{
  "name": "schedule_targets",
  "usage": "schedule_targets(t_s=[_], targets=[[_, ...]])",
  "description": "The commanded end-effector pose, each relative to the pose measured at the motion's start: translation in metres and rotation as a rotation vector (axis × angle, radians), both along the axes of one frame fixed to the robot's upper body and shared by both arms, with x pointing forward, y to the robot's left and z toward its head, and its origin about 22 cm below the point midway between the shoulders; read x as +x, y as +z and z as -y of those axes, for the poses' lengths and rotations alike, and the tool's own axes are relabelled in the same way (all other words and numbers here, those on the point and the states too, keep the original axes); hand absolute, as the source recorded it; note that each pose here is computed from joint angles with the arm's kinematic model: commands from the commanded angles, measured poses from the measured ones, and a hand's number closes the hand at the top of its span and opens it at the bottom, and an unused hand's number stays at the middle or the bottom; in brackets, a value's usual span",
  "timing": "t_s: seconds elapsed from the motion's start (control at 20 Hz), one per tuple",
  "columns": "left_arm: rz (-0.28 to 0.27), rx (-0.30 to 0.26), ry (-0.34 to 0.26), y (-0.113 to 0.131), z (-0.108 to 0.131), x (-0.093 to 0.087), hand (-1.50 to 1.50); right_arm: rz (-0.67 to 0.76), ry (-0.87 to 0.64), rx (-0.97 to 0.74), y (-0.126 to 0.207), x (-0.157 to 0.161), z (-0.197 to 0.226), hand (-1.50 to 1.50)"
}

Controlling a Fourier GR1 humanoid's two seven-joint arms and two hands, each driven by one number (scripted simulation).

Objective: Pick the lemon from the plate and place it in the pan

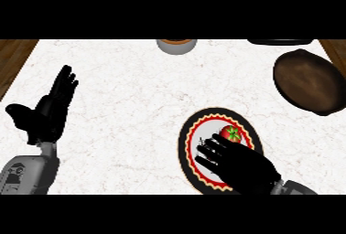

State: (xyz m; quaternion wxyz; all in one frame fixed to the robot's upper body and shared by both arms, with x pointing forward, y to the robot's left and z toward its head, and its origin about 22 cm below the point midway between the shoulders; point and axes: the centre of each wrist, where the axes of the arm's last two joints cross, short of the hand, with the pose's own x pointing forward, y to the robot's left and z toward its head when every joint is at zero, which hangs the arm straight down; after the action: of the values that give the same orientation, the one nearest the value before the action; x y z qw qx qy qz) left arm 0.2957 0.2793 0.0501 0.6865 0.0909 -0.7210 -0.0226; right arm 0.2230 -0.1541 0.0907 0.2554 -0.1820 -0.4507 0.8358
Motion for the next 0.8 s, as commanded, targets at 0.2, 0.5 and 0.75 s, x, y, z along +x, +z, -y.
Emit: schedule_targets(t_s=[0.2, 0.5, 0.75], targets=[[0.005, -0.016, -0.007, -0.004, 0.027, -0.002, 0.00, 0.003, -0.006, -0.042, -0.035, 0.011, -0.002, -1.50], [-0.001, 0.005, -0.001, 0.006, 0.009, -0.011, 0.00, 0.012, -0.017, -0.114, -0.046, 0.009, -0.015, -1.50], [0.002, 0.010, 0.002, -0.010, -0.001, -0.001, 0.00, -0.014, -0.012, -0.141, -0.062, 0.013, 0.003, -1.50]])
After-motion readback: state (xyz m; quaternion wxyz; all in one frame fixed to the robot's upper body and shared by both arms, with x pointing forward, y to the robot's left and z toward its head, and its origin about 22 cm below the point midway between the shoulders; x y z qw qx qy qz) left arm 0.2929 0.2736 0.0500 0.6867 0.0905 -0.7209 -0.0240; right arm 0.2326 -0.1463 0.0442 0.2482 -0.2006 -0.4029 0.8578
